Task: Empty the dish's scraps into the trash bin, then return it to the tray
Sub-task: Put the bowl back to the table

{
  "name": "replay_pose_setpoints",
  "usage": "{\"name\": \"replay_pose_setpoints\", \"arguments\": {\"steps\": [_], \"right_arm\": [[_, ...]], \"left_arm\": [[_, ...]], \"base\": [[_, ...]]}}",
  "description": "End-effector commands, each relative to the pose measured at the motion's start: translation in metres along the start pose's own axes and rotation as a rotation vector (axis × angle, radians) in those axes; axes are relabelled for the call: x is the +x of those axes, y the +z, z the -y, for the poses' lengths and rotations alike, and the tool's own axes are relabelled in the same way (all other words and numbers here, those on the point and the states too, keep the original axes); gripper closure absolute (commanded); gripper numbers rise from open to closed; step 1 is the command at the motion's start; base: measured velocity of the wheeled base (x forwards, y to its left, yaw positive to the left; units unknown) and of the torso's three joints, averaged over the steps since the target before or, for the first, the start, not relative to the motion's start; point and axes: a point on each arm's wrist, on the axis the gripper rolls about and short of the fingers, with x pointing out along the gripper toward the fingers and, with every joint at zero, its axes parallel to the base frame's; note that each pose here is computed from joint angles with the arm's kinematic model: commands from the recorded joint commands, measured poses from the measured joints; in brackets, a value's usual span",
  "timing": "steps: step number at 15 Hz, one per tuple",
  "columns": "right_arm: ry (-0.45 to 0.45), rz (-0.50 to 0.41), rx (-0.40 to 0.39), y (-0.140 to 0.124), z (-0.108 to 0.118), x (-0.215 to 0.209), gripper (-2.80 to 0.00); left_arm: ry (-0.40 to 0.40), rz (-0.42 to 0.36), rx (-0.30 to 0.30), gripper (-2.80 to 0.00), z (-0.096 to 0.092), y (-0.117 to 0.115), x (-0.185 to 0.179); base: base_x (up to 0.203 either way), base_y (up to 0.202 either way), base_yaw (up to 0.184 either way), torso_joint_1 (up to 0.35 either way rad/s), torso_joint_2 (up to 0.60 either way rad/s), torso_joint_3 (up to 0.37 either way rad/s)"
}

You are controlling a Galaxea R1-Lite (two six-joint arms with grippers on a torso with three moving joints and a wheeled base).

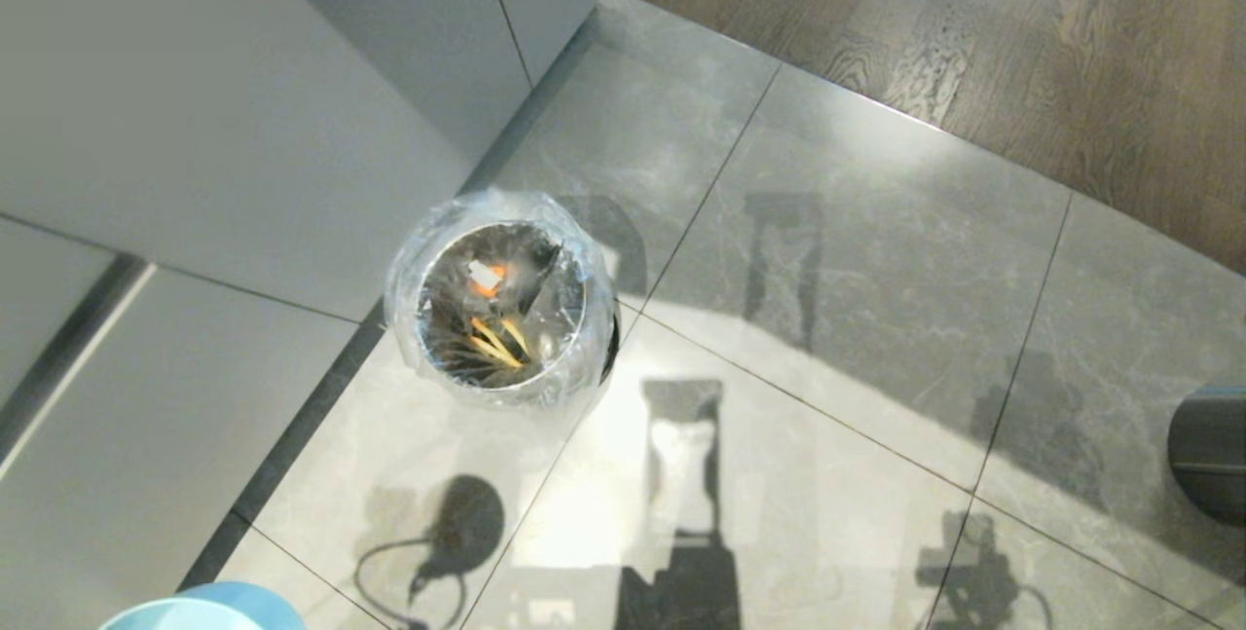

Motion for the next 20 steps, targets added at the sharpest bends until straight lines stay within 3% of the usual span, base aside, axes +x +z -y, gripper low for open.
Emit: {"name": "replay_pose_setpoints", "arguments": {"steps": [1, 4, 10, 20], "right_arm": [[0.001, 0.001, 0.000, 0.000, 0.000, 0.000, 0.00], [0.000, 0.001, 0.000, 0.000, 0.000, 0.000, 0.00], [0.001, 0.001, 0.000, 0.000, 0.000, 0.000, 0.00], [0.000, 0.002, 0.000, 0.000, 0.000, 0.000, 0.00]], "left_arm": [[0.045, 0.001, -0.011, 0.00, 0.000, 0.000, 0.000], [0.087, 0.041, -0.016, 0.00, 0.001, -0.002, 0.000], [0.084, 0.241, 0.009, 0.00, 0.002, -0.019, -0.018], [0.083, 0.252, 0.009, 0.00, 0.002, -0.019, -0.018]], "base": [[0.000, 0.000, 0.000, 0.000, 0.00, 0.000], [0.000, 0.000, 0.000, 0.000, 0.00, 0.000], [0.000, 0.000, 0.000, 0.000, 0.00, 0.000], [0.000, 0.000, 0.000, 0.000, 0.00, 0.000]]}}
